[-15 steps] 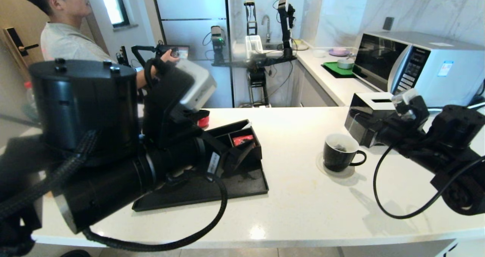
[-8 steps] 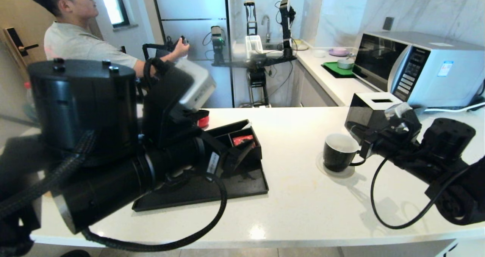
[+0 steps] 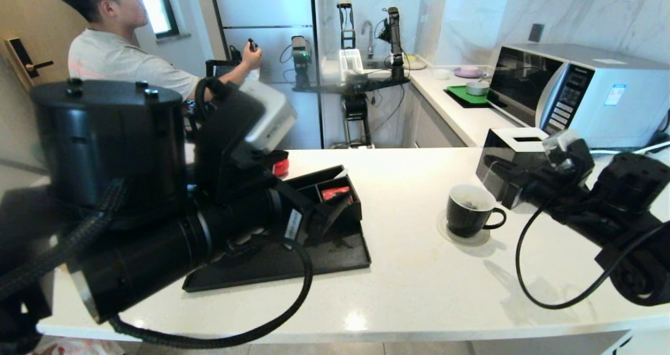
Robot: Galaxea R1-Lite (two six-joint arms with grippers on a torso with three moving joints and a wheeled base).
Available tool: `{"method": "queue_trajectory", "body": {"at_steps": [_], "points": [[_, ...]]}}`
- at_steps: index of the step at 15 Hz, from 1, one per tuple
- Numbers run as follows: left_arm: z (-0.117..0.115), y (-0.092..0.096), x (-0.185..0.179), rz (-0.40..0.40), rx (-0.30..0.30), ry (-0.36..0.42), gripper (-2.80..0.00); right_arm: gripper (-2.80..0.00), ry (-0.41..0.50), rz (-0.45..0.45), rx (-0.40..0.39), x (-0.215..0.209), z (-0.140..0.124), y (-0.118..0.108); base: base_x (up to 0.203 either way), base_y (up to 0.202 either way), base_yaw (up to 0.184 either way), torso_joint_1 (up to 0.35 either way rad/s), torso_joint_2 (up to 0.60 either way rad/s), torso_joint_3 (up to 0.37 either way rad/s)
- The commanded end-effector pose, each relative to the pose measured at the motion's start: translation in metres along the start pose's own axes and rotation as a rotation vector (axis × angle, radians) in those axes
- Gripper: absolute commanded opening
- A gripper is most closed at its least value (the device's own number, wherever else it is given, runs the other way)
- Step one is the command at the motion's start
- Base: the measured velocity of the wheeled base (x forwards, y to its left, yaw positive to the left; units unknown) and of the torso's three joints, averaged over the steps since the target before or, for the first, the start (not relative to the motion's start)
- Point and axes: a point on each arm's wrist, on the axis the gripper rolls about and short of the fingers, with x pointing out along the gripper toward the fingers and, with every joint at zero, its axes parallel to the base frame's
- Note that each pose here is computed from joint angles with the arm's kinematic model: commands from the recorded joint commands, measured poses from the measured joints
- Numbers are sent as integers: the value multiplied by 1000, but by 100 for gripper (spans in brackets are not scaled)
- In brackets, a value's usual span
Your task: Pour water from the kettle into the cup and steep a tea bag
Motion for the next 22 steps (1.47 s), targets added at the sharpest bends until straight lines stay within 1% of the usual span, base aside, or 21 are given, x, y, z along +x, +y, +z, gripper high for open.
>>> {"method": "queue_trajectory", "body": {"at_steps": [1, 4, 6, 7, 9, 10, 12, 14, 18, 22], "points": [[0, 0, 0, 2, 0, -2, 0, -280, -57, -6, -28, 0, 18, -3, 0, 0, 0, 0, 0, 0], [1, 0, 0, 2, 1, -4, 0, -280, -96, -13, -46, 8, 41, -11, 0, 0, 0, 0, 0, 0], [1, 0, -1, 0, 1, -6, 0, -280, -111, -15, -54, 16, 53, -16, 0, 0, 0, 0, 0, 0], [1, 0, -1, -1, 0, -7, 0, -280, -107, -15, -53, 19, 55, -17, 0, 0, 0, 0, 0, 0], [0, -1, -2, -3, -1, -4, 0, -280, -92, -12, -47, 18, 50, -16, 0, 0, 0, 0, 0, 0], [-5, -1, -3, -5, 5, 9, 0, -280, -82, -10, -42, 17, 46, -15, 0, 0, 0, 0, 0, 0], [-6, 0, -8, -6, 4, 5, 0, -280, -57, -7, -34, 14, 39, -12, 0, 0, 0, 0, 0, 0], [-6, 0, -8, -6, 4, 7, 0, -280, -18, 0, -20, 10, 25, -8, 0, 0, 0, 0, 0, 0], [-9, -1, -7, -7, 7, 16, 0, -280, 29, 7, 5, 3, -4, -1, 0, 0, 0, 0, 0, 0], [-10, 0, -7, -6, 7, 22, 0, -280, 67, 15, 24, -3, -26, 6, 0, 0, 0, 0, 0, 0]]}}
